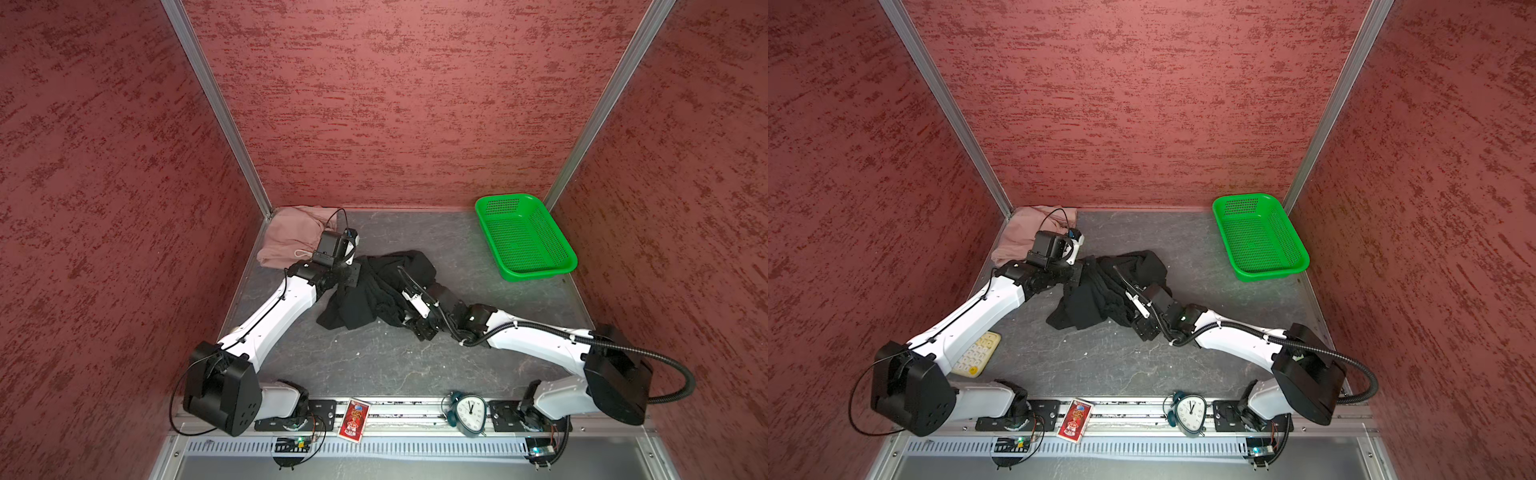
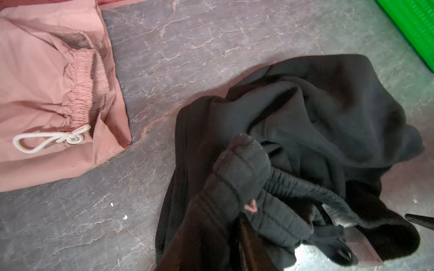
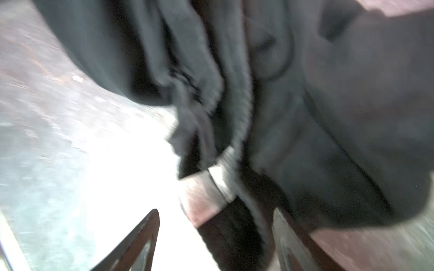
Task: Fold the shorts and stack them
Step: 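Grasp the black shorts' waistband with both grippers at its two ends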
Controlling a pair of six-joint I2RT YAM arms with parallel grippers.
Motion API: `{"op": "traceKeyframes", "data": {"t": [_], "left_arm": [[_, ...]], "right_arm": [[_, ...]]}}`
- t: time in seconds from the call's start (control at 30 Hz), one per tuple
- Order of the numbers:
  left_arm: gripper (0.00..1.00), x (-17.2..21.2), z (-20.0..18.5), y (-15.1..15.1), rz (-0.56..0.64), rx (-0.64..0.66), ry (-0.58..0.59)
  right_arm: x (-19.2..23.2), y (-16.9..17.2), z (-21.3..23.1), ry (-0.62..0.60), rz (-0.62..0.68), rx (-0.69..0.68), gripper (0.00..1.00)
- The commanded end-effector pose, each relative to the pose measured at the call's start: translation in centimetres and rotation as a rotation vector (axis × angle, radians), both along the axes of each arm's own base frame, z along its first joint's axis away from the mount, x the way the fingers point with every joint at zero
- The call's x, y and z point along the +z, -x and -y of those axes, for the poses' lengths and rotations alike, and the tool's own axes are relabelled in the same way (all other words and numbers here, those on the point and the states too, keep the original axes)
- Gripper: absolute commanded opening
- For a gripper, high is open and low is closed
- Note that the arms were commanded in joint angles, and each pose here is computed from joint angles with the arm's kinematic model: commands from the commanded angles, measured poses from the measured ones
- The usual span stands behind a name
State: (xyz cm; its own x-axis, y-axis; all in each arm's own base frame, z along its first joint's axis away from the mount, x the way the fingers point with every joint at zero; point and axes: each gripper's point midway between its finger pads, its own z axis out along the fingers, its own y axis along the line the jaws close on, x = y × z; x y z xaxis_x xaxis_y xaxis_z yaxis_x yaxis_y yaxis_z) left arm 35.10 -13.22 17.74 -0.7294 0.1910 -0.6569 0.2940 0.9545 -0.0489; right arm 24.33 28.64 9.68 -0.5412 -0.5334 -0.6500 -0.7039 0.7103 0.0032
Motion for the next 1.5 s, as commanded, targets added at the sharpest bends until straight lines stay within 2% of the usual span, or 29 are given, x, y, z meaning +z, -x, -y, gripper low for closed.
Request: {"op": "traceKeyframes", "data": {"t": [0.0, 0.1, 0.17, 0.23, 0.3, 0.4, 0.53, 0.67, 0.8, 0.87, 0.9, 0.93, 0.97, 1.0, 1.03, 1.07, 1.13, 1.17, 1.33, 1.47], "left_arm": [[0.33, 0.9, 0.4, -1.0, 0.038, -0.002, 0.032], [0.33, 0.4, 0.4, -1.0, 0.02, -0.003, 0.028], [0.33, 0.0, 0.4, -0.9, 0.011, -0.004, 0.026], [0.33, -0.2, 0.3, -0.9, 0.008, -0.001, 0.025], [0.33, -0.3, 0.1, -0.9, 0.007, 0.007, 0.027], [0.33, -0.4, -0.2, -0.9, 0.008, 0.016, 0.032], [0.33, -0.4, -0.4, -0.9, 0.01, 0.022, 0.038], [0.33, -0.5, -0.6, -0.8, 0.007, 0.024, 0.048], [0.33, -0.8, -0.3, -0.8, -0.006, 0.015, 0.068], [0.33, -0.7, -0.5, -0.8, -0.005, 0.02, 0.064], [0.33, -0.7, -0.6, -0.7, -0.005, 0.022, 0.063], [0.35, -0.7, -0.9, -0.7, -0.006, 0.028, 0.061], [0.41, -0.8, -1.1, -0.7, -0.012, 0.03, 0.06], [0.54, -0.5, -1.2, -0.7, -0.009, 0.035, 0.06], [0.81, -0.3, -1.5, -0.7, -0.01, 0.044, 0.06], [1.0, 0.0, -1.6, -0.7, -0.008, 0.049, 0.06], [0.99, 0.7, -1.5, -0.7, 0.0, 0.044, 0.06], [0.99, 1.2, -1.4, -0.8, 0.008, 0.042, 0.062], [0.99, 1.9, 0.6, -1.3, 0.042, -0.046, 0.109], [0.99, 1.0, 2.0, -2.3, 0.012, -0.131, 0.112]], "right_arm": [[-0.9, -0.6, 2.5, 0.08, 0.019, -0.1, 0.81], [0.8, -1.6, 3.7, 0.079, 0.061, -0.194, 0.82], [2.7, -1.8, 4.1, 0.005, 0.063, -0.23, 0.81], [3.9, -0.7, 3.3, -0.103, 0.013, -0.195, 0.76], [2.8, 1.0, 2.8, -0.124, -0.061, -0.143, 0.74], [-0.1, 2.8, 3.3, -0.042, -0.131, -0.12, 0.77], [-1.3, 3.2, 2.5, 0.015, -0.124, -0.077, 0.79], [-2.3, 1.5, 2.6, 0.112, -0.063, -0.091, 0.81], [-2.5, -0.6, 1.6, 0.147, -0.004, -0.108, 0.81], [-3.2, -1.2, 1.2, 0.17, -0.006, -0.116, 0.74], [-3.5, -1.4, 1.2, 0.184, -0.005, -0.122, 0.67], [-3.8, -1.6, 1.2, 0.197, -0.002, -0.126, 0.56], [-3.8, -1.8, 1.2, 0.198, 0.005, -0.129, 0.46], [-3.5, -1.9, 1.0, 0.188, 0.012, -0.129, 0.35], [-3.0, -2.0, 0.7, 0.165, 0.019, -0.126, 0.25], [-2.6, -2.0, 0.5, 0.144, 0.022, -0.123, 0.14], [-1.9, -1.9, 0.4, 0.117, 0.027, -0.124, 0.02], [-1.7, -1.8, 0.6, 0.114, 0.03, -0.127, 0.0], [-2.3, -1.2, 1.2, 0.117, 0.011, -0.136, 0.0], [-2.8, -1.0, 1.6, 0.115, 0.002, -0.15, 0.0]]}}
